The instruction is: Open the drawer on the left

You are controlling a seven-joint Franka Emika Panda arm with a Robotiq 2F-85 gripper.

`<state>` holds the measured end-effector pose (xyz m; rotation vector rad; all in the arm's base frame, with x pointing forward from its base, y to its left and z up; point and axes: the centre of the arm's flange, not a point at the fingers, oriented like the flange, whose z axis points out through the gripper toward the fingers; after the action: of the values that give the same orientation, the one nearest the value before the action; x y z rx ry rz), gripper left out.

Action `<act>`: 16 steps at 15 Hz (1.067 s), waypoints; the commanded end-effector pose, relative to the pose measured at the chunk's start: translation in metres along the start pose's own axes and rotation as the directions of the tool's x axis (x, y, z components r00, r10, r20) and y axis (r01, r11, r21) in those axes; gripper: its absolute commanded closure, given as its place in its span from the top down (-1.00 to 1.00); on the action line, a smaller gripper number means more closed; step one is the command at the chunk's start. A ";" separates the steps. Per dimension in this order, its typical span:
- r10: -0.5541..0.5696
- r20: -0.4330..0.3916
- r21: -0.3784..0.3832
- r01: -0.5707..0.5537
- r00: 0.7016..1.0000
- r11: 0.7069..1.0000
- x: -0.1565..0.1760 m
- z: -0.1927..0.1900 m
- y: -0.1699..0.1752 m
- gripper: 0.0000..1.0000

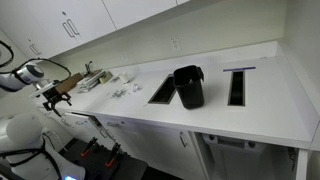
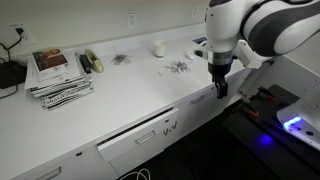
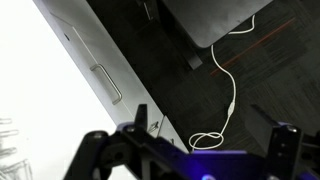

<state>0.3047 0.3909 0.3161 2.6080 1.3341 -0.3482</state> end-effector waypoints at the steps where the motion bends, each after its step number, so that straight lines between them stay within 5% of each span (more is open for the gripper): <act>1: -0.142 -0.039 -0.067 0.139 0.989 0.988 0.044 0.024 -0.053 1.00; 5: -0.270 -0.145 -0.230 0.233 0.952 0.945 0.074 0.043 -0.128 1.00; 11: -0.409 -0.265 -0.525 0.226 0.873 0.821 0.094 0.054 -0.223 1.00; 12: -0.408 -0.250 -0.468 0.259 0.878 0.845 0.072 0.049 -0.208 1.00; 16: -0.410 -0.246 -0.472 0.260 0.878 0.842 0.074 0.056 -0.214 1.00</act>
<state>0.1657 0.5556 0.2282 2.1159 1.7564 0.3409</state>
